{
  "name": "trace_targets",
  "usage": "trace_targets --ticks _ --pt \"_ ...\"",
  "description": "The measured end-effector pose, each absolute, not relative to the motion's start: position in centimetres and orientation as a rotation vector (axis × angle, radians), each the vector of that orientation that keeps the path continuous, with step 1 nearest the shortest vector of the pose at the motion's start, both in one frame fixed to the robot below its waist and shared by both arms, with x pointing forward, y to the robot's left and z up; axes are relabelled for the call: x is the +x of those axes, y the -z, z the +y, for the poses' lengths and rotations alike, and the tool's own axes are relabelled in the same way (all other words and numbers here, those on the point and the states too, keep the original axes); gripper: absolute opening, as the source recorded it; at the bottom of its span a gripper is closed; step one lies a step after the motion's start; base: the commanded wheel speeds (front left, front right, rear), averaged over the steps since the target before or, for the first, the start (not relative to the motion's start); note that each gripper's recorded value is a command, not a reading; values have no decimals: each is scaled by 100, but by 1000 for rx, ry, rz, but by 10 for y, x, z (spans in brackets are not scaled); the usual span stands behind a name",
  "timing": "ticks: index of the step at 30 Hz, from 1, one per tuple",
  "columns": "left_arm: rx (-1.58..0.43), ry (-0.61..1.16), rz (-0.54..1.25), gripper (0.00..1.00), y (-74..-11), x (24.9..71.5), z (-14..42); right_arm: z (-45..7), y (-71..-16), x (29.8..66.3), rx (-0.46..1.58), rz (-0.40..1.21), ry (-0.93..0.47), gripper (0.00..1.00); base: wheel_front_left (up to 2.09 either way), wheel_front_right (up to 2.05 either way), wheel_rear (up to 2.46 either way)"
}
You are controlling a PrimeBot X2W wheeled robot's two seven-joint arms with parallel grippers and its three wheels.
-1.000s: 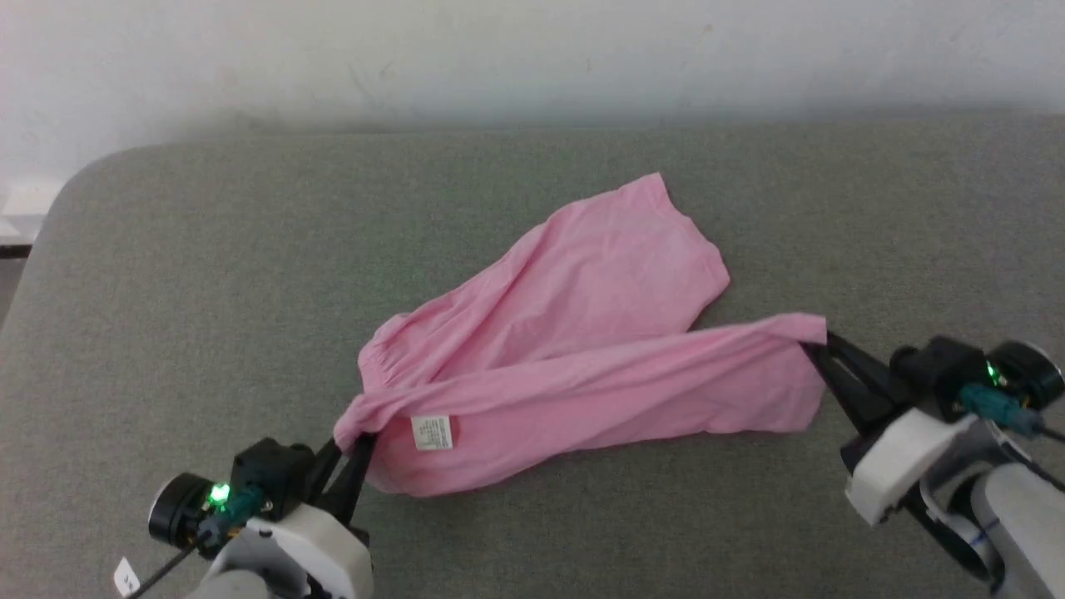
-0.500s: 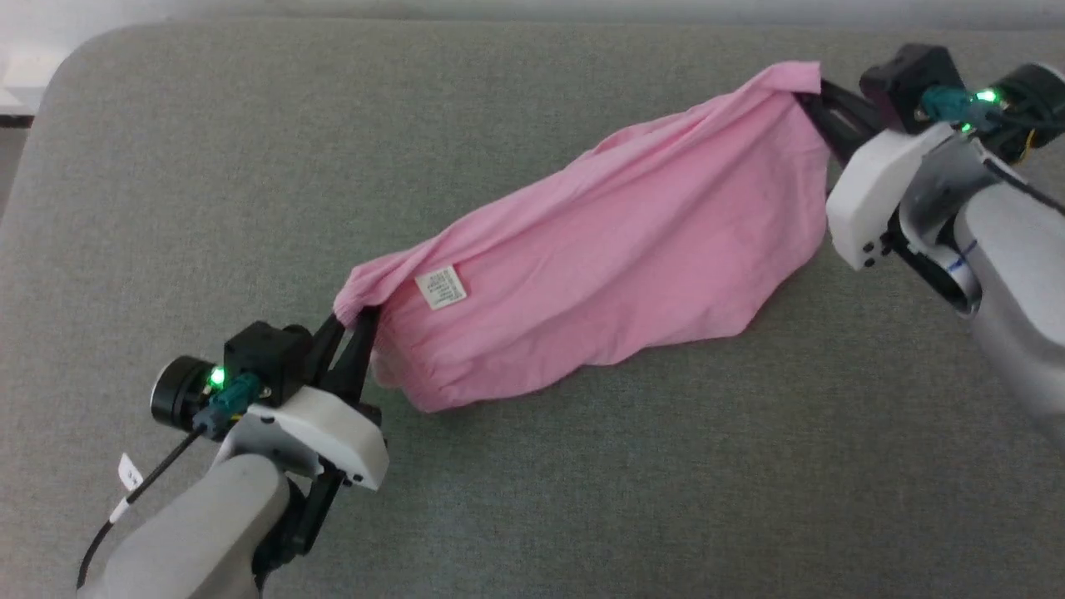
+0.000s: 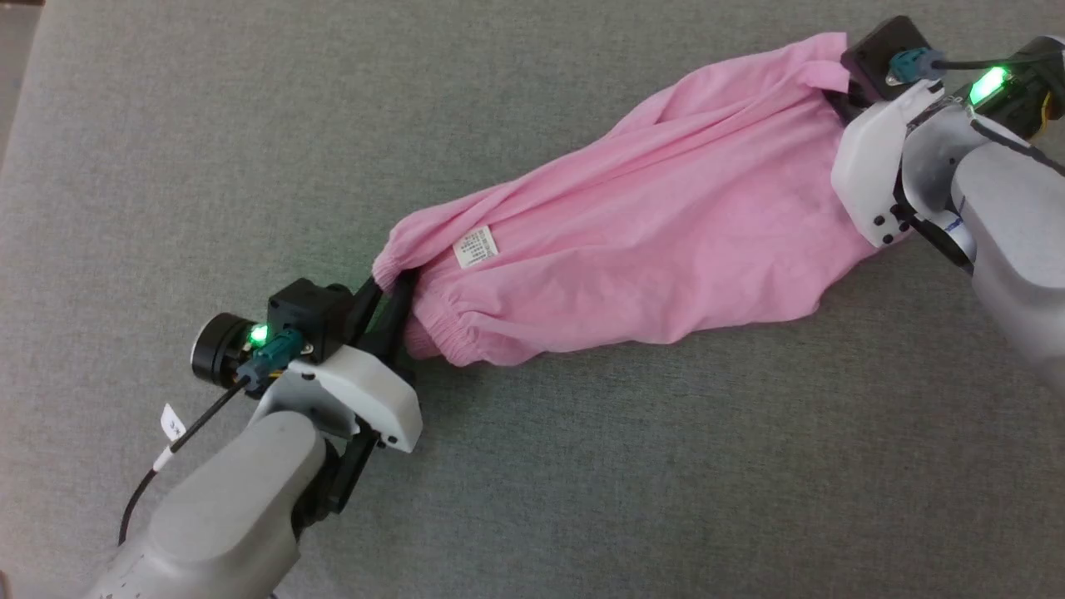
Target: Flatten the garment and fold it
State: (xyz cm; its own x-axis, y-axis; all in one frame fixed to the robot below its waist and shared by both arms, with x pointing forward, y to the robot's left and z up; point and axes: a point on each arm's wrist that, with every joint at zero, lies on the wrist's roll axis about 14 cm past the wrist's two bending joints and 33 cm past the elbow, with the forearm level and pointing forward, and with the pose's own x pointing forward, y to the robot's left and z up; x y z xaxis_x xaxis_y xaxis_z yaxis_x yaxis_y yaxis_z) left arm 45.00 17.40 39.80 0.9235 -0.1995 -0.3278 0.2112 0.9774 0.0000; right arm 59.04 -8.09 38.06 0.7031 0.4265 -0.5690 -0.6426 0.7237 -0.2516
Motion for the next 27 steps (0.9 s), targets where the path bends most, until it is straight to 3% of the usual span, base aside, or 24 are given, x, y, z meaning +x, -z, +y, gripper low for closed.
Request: trace_targets --ticks 1,2,3,4,5,11,14,22,27 --pt "30 212 336 0 -396 450 173 -79 -378 591 -445 504 -622 0 0 0 0" --pt "25 209 335 31 -396 450 173 -76 -378 592 -432 500 -624 0 0 0 0" --pt "21 210 330 100 -397 450 172 -74 -378 592 -422 498 -626 16 0 0 0" --pt "18 212 324 100 -399 450 171 -72 -381 592 -414 491 -630 40 0 0 0" --pt "18 212 316 100 -401 451 171 -70 -384 592 -414 479 -636 100 0 0 0" --pt "52 181 192 100 -441 458 176 -72 -435 601 -435 367 -645 100 0 0 0" --pt "62 149 111 100 -468 457 181 -82 -458 600 -466 386 -634 100 0 0 0" --pt "47 107 16 100 -500 442 185 -105 -462 555 -527 757 -659 100 0 0 0" --pt "59 90 14 100 -497 438 187 -115 -436 537 -518 948 -658 100 0 0 0"
